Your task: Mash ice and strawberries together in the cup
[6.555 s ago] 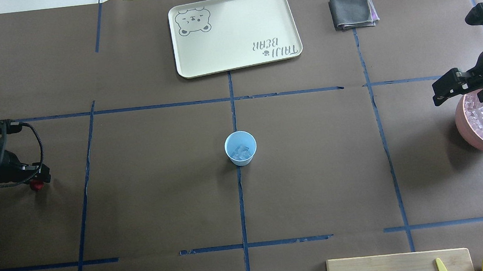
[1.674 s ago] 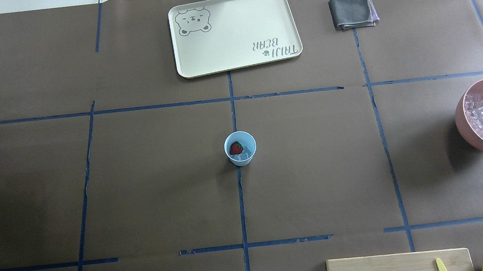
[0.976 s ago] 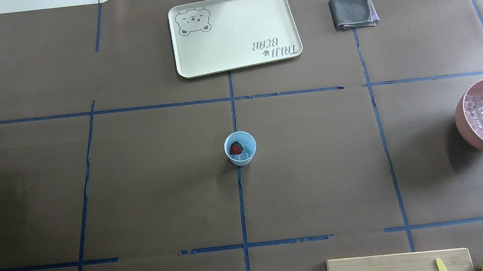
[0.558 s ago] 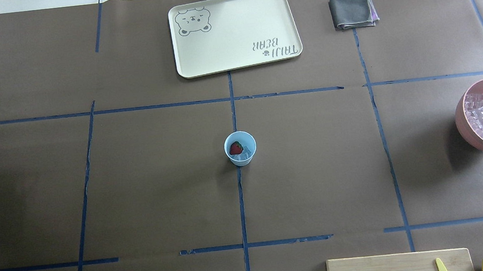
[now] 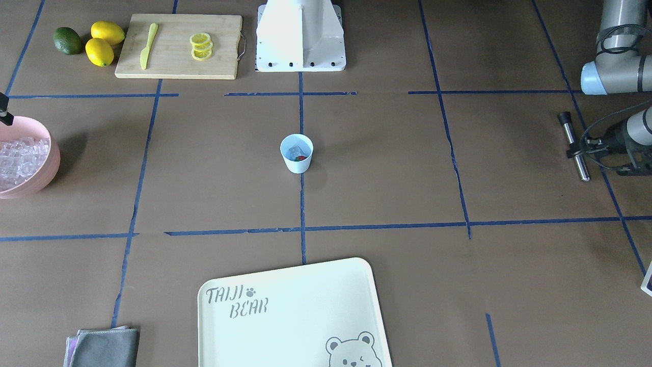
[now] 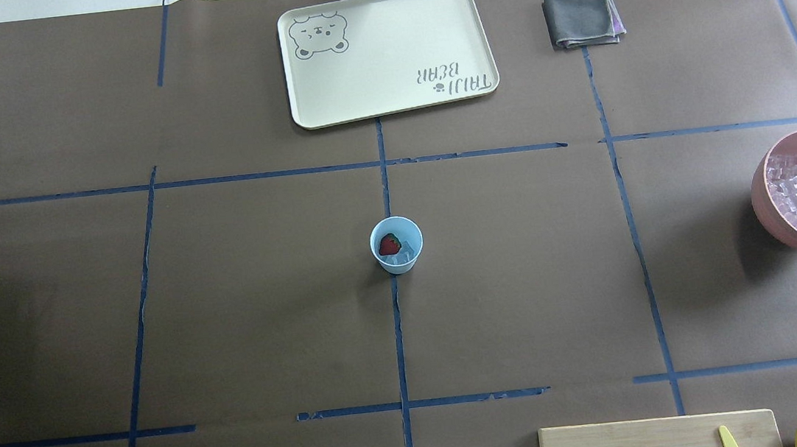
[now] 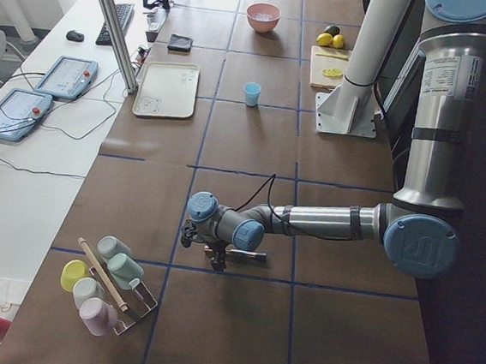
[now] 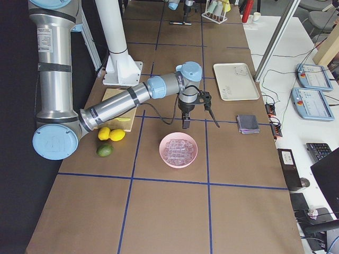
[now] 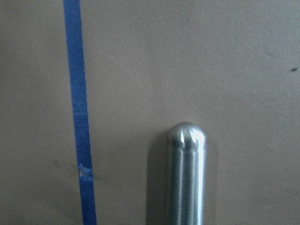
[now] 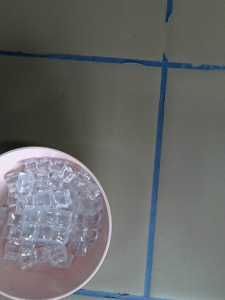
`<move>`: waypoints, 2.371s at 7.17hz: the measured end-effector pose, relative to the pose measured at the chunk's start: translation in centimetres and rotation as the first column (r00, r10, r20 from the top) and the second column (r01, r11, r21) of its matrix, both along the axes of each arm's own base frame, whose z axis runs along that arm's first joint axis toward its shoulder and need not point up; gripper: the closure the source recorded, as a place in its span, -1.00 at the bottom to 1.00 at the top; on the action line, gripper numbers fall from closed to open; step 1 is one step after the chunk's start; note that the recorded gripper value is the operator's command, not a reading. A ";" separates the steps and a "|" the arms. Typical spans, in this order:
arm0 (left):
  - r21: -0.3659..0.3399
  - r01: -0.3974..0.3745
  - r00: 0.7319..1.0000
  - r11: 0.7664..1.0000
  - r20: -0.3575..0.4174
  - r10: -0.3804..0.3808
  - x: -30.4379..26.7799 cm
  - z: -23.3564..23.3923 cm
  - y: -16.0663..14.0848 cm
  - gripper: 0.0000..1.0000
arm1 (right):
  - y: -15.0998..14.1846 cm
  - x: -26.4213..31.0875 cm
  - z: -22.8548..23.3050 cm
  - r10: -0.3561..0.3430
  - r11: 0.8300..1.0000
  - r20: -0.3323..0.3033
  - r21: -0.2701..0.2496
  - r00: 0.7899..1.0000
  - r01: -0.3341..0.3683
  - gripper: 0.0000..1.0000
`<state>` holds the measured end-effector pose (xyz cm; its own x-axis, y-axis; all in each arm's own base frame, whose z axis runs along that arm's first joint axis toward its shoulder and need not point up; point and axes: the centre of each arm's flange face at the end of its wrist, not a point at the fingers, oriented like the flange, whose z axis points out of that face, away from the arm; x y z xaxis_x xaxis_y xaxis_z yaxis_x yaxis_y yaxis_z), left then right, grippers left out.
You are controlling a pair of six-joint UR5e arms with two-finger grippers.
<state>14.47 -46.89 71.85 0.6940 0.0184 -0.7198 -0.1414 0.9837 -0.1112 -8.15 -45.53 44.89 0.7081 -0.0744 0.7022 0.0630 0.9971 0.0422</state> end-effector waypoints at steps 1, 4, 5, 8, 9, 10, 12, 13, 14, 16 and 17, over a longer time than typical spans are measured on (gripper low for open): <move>0.001 0.000 1.000 1.000 -0.002 0.000 0.1 -0.1 -0.1 0.63 | 0.0 0.0 -0.1 0.000 1.000 0.001 0.002 1.000 0.000 -1.00; 0.006 -0.001 1.000 1.000 -0.005 0.001 0.2 -0.4 -0.3 1.00 | 0.1 0.0 -0.3 -0.001 1.000 0.004 0.006 1.000 0.001 -1.00; 0.011 -0.001 1.000 1.000 -0.009 0.001 0.2 -0.8 -0.4 1.00 | 0.1 0.0 -0.4 -0.001 1.000 0.005 0.007 1.000 0.001 -1.00; 0.121 -0.013 0.989 0.993 -0.145 0.030 1.1 -9.7 -1.0 1.00 | 0.1 0.0 -0.6 -0.001 1.000 0.006 0.012 1.000 0.001 -1.00; 0.201 -0.013 0.980 0.980 -0.191 0.052 1.5 -14.8 -1.0 1.00 | 0.2 0.0 -0.9 -0.001 1.000 0.008 0.016 1.000 0.001 -1.00; 0.289 -0.011 0.968 0.957 -0.236 0.083 2.2 -20.8 -0.5 1.00 | 0.3 0.1 -1.0 -0.001 1.000 0.009 0.020 1.000 0.001 -1.00; 0.463 0.000 0.926 0.886 -0.335 0.175 6.9 -35.5 1.3 0.97 | 0.3 0.1 -1.1 -0.001 1.000 0.010 0.022 1.000 0.001 -1.00; 0.541 0.008 0.891 0.841 -0.386 0.239 10.7 -43.1 1.4 0.98 | 0.2 0.1 -1.1 -0.001 1.000 0.010 0.022 1.000 0.001 -1.00; 0.630 0.045 0.863 0.775 -0.415 0.287 13.7 -49.1 1.7 0.97 | 0.2 0.0 -1.1 -0.001 1.000 0.010 0.022 1.000 0.001 -1.00; 0.790 0.276 0.836 0.548 -0.478 0.269 18.0 -56.5 4.0 0.96 | 0.1 0.0 -1.2 -0.004 1.000 0.019 0.020 1.000 0.003 -1.00; 0.801 0.403 0.815 0.443 -0.534 0.224 20.5 -57.8 5.9 0.96 | 0.1 -0.1 -1.4 -0.005 1.000 0.023 0.021 1.000 0.004 -1.00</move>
<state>34.95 -41.01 14.10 0.2742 0.7883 -0.5508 0.2351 0.5004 0.8332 -8.22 -45.42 43.54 0.6911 -0.0922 0.7168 0.0661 0.9957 0.0644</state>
